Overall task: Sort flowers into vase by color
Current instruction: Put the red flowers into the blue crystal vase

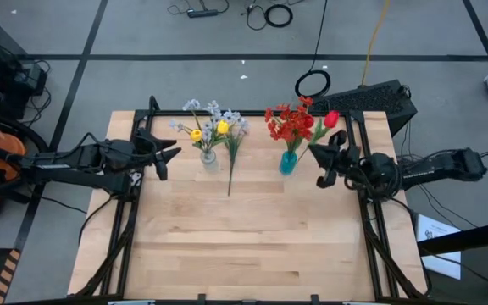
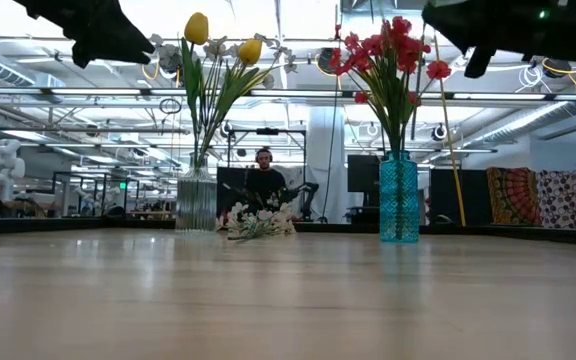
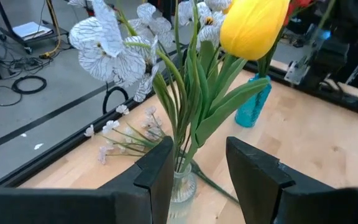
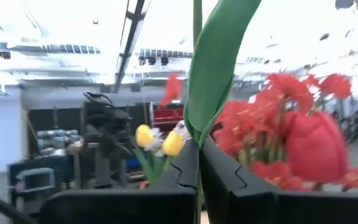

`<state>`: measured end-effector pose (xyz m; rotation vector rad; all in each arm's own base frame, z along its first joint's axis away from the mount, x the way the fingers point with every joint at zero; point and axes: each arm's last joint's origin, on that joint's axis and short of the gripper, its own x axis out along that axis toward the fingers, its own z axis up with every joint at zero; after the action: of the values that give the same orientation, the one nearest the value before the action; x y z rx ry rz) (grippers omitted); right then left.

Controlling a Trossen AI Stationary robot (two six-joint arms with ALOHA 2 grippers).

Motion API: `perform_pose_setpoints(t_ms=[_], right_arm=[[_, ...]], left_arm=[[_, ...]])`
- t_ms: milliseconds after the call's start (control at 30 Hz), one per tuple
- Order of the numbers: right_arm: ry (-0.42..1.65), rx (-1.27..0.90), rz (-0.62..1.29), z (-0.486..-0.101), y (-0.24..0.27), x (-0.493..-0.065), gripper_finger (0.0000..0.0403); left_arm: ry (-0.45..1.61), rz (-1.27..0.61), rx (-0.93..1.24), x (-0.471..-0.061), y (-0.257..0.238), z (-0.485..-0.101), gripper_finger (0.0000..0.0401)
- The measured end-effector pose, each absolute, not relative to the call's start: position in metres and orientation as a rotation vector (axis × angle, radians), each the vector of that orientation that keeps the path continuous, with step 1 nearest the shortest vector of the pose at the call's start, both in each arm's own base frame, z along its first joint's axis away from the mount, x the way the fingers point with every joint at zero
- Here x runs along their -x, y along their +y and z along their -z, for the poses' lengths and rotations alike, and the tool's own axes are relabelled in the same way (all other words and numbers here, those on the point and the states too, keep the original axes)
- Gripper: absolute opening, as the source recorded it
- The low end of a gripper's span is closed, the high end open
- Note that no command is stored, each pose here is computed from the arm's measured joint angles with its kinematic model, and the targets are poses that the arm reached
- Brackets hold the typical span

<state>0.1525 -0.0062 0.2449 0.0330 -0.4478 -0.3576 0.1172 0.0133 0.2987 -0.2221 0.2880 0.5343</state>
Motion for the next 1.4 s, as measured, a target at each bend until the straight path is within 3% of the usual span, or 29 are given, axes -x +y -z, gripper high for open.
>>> perform_pose_setpoints(t_ms=[500,1400], right_arm=[[-0.495,0.128,0.423,-0.247,-0.032,-0.15,0.0],[-0.165,0.059,0.43,-0.205,-0.041,-0.177,0.0]], left_arm=[[0.394,-0.533,0.129,-0.135,0.013,-0.289,0.0151],[0.431,-0.537,0.12,-0.141,0.013,-0.285,0.0151]])
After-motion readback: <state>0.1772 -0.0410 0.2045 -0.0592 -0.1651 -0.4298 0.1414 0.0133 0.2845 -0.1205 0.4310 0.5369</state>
